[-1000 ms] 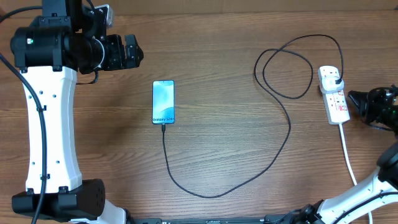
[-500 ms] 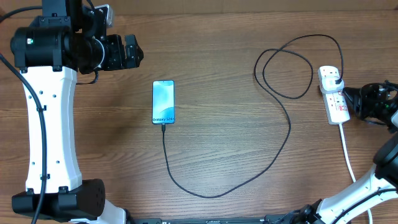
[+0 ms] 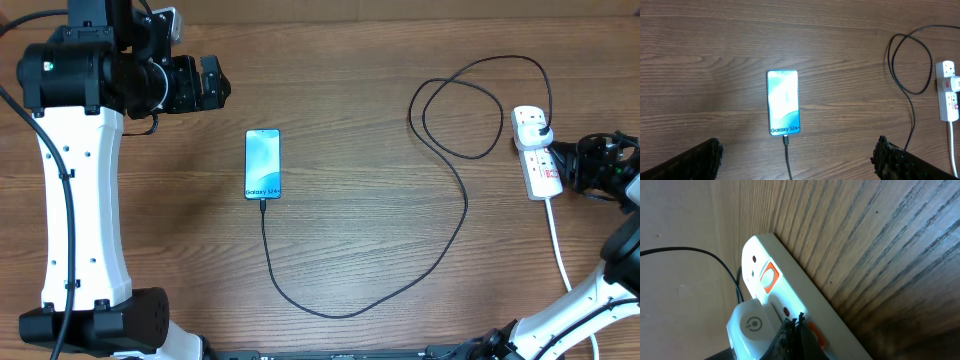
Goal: Plug charger to phone and switch on socket
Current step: 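Press the power strip's switch down with the right gripper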
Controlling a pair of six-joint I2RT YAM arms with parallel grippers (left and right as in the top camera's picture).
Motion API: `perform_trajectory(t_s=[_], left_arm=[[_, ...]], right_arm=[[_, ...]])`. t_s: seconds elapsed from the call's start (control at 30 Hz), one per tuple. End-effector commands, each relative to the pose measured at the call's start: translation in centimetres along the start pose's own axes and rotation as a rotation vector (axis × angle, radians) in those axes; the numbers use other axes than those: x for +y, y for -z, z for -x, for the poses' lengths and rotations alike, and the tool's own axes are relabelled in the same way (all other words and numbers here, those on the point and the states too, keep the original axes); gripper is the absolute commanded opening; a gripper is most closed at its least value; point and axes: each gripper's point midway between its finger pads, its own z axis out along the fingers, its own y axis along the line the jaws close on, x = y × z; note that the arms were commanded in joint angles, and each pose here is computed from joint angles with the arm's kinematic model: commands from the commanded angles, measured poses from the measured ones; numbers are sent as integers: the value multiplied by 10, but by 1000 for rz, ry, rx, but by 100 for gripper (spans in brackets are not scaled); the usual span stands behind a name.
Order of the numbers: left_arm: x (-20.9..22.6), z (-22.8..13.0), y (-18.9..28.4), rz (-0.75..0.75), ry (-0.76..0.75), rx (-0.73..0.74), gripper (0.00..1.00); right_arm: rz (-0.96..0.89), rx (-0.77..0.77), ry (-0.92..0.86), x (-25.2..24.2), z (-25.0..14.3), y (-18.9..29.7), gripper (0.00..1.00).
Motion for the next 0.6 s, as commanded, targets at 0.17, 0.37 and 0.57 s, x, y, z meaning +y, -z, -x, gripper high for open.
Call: perform_trajectory(t_s=[0.17, 0.37, 0.57], left_arm=[[-2, 2, 6, -3, 1, -19, 100], [-2, 2, 6, -3, 1, -19, 100], [-2, 2, 6, -3, 1, -19, 100]], right_arm=[[-29, 53, -42, -12, -13, -12, 4], [-68, 63, -64, -20, -18, -12, 4], [-76, 67, -53, -22, -19, -12, 4]])
